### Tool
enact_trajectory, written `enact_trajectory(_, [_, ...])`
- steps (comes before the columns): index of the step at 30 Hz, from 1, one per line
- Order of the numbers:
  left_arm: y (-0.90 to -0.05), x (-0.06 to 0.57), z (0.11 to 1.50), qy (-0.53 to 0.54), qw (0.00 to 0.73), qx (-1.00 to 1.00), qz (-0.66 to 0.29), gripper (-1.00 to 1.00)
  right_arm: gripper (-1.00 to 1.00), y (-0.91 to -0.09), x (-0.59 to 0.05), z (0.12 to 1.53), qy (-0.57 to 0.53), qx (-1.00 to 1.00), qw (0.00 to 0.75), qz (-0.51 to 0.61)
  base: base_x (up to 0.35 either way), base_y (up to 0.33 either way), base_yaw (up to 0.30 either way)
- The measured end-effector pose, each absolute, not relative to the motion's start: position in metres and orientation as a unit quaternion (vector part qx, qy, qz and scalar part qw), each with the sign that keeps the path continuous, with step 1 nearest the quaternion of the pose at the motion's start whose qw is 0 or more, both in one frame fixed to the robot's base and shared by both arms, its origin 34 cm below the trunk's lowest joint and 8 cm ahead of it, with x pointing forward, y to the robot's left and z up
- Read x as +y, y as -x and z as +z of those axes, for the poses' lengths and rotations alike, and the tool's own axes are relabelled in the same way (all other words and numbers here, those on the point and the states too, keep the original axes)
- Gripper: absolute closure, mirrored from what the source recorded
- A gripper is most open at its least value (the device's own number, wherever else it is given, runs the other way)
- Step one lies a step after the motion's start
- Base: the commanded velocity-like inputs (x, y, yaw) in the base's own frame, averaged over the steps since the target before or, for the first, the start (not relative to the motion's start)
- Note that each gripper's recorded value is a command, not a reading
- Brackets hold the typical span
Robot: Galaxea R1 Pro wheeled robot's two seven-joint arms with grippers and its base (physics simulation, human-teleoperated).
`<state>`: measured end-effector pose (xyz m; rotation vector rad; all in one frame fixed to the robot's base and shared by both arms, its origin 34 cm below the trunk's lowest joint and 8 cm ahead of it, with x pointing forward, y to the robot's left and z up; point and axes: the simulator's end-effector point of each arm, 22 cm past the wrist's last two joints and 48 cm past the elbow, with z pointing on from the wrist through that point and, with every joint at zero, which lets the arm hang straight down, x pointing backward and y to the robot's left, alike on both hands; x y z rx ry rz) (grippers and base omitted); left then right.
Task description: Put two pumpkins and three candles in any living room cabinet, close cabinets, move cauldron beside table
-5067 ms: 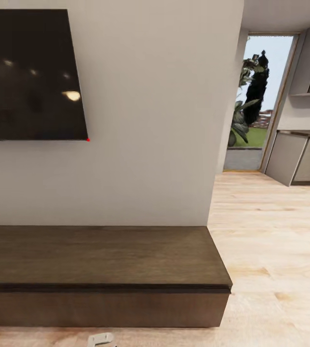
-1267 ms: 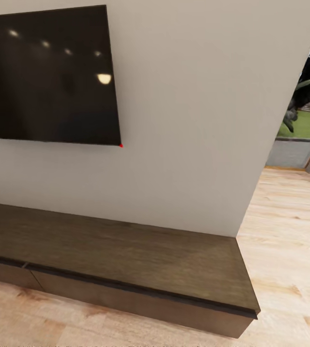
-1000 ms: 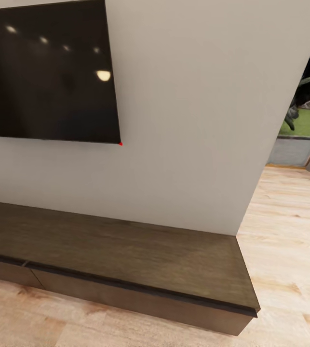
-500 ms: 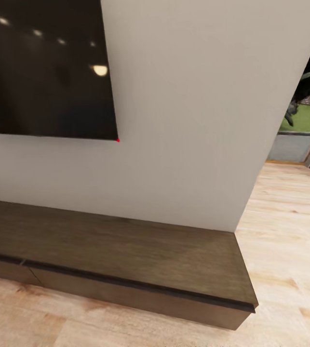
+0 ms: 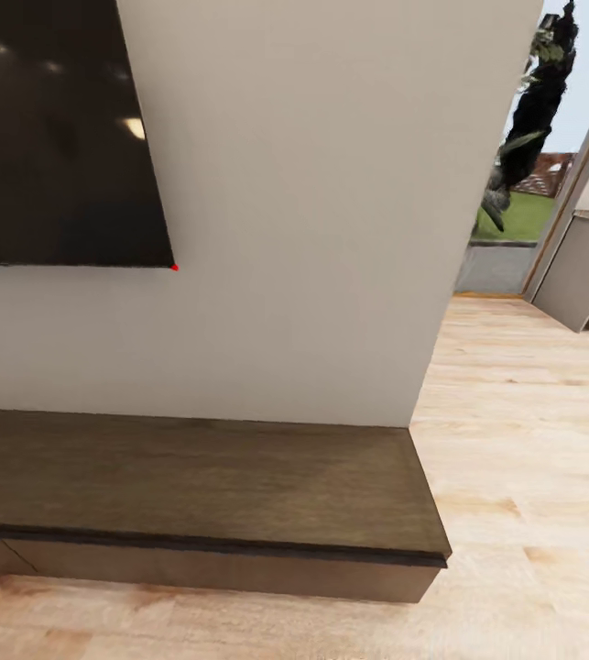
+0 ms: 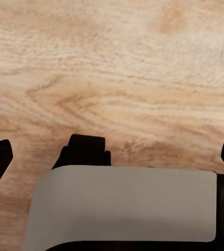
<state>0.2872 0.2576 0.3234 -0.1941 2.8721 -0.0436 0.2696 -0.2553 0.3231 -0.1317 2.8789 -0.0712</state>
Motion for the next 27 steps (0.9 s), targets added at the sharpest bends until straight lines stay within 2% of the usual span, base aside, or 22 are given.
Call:
enact_trajectory(8, [-0.285, 0.258, 0.323, 0.067, 0.129, 0.989, -0.015, -1.0, -1.0, -0.268, -0.255, 0.322, 0.046, 0.991, 0.126, -0.024, 0.0, 0.0, -0.232])
enact_trajectory(27, [-0.275, 0.258, 0.318, 0.067, 0.115, 0.991, -0.014, -1.0, -1.0, -0.255, -0.255, 0.318, 0.047, 0.993, 0.109, -0.024, 0.0, 0.0, -0.01])
